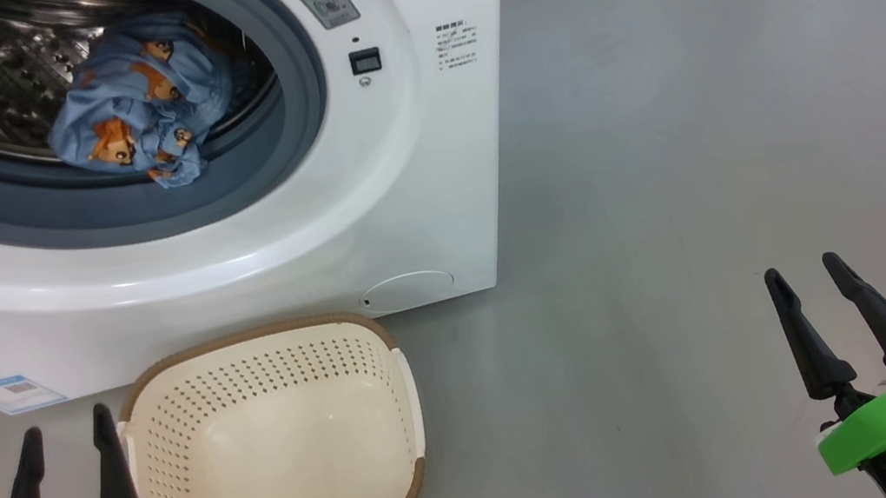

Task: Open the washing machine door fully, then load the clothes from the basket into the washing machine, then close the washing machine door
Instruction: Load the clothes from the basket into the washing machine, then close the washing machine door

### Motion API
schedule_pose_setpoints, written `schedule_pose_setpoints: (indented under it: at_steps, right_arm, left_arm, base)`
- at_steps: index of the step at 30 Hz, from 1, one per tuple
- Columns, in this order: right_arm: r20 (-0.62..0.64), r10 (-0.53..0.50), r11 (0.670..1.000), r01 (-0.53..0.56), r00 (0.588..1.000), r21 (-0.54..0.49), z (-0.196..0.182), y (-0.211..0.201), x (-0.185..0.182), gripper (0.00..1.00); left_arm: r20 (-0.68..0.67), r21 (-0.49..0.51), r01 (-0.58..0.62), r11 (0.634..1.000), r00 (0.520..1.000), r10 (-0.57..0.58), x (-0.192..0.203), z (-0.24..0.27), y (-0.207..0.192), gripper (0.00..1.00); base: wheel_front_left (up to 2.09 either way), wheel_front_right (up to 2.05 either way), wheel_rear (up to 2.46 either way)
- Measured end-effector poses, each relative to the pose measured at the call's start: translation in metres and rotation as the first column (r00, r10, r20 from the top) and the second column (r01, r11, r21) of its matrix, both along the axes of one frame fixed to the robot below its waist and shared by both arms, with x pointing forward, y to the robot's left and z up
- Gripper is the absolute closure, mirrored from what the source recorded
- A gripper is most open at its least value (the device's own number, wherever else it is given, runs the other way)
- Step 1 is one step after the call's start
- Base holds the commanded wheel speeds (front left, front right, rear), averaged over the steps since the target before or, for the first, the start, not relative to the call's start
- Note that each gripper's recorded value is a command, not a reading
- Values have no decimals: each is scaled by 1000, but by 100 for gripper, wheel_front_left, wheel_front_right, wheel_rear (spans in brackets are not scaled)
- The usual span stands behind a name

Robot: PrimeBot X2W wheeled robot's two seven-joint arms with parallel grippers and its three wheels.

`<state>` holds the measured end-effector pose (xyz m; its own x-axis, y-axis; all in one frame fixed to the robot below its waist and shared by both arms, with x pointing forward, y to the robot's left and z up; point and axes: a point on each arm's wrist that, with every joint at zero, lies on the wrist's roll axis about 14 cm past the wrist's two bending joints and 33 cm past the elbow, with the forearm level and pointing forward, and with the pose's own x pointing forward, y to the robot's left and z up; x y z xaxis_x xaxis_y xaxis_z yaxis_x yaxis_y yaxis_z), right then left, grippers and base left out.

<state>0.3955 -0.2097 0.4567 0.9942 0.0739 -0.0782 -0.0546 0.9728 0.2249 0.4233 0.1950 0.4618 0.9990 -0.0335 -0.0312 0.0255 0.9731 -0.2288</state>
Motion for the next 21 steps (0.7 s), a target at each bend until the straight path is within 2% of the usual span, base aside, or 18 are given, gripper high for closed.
schedule_pose_setpoints:
  at_steps: [21]
  right_arm:
    - [5, -20, 1000, 20, 1000, 1, 2, -6, -5, 0]
  left_arm:
    - [6, -2, -11, 1000, 1000, 11, -10, 2, 1, 0]
  base:
    - [0, 0, 0]
